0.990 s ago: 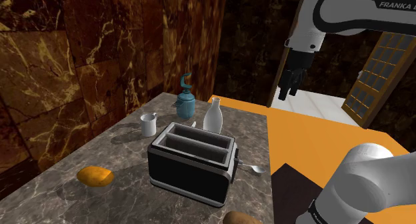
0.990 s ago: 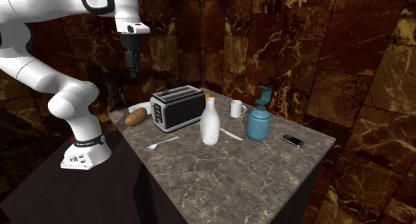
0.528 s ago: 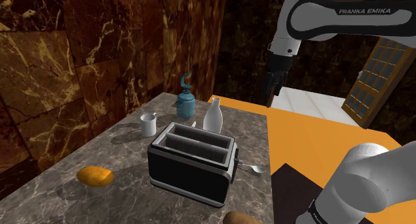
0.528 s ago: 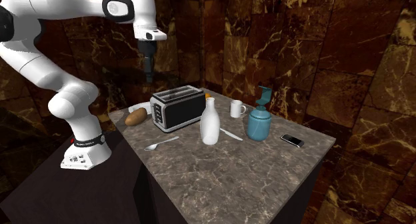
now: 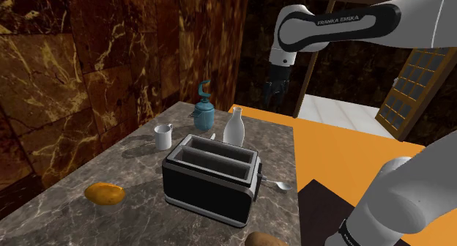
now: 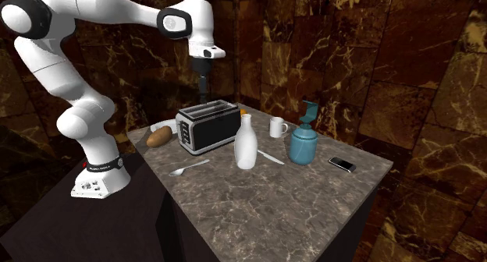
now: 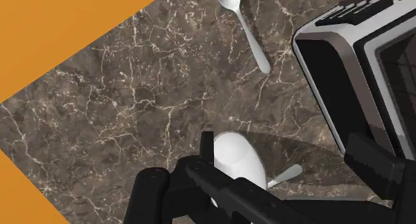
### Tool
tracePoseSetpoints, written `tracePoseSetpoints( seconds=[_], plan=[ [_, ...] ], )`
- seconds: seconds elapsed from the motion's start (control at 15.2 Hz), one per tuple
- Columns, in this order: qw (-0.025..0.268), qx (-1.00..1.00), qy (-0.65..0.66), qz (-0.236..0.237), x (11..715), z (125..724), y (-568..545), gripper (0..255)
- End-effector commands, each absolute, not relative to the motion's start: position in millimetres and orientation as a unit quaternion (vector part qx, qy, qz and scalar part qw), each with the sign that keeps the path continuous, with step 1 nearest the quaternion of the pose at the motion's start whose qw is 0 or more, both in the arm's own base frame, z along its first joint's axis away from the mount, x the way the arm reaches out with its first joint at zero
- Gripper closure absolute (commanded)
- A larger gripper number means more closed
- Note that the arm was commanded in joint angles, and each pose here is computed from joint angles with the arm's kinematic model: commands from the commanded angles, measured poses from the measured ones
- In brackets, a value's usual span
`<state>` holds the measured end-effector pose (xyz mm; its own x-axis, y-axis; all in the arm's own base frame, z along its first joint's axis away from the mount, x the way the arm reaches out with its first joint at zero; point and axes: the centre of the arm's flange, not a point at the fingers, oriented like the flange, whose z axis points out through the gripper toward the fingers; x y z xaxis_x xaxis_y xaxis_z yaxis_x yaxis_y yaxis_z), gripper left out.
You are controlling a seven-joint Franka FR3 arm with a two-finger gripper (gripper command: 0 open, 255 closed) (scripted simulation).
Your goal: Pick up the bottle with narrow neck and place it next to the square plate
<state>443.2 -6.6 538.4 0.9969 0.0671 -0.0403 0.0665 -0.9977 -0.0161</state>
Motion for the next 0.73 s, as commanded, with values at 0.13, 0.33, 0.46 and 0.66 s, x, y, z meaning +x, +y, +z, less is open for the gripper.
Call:
tracePoseSetpoints(
  seconds=[0.13,0.33,0.46,0.66],
  plan=[
    [0.005,-0.999,-0.034,0.021,496,518,-1,0],
    [0.004,-0.999,-0.035,0.022,533,503,3,0],
    [0.002,-0.999,-0.035,0.023,558,493,6,0],
    [0.001,-0.999,-0.036,0.024,594,479,10,0]
  ],
)
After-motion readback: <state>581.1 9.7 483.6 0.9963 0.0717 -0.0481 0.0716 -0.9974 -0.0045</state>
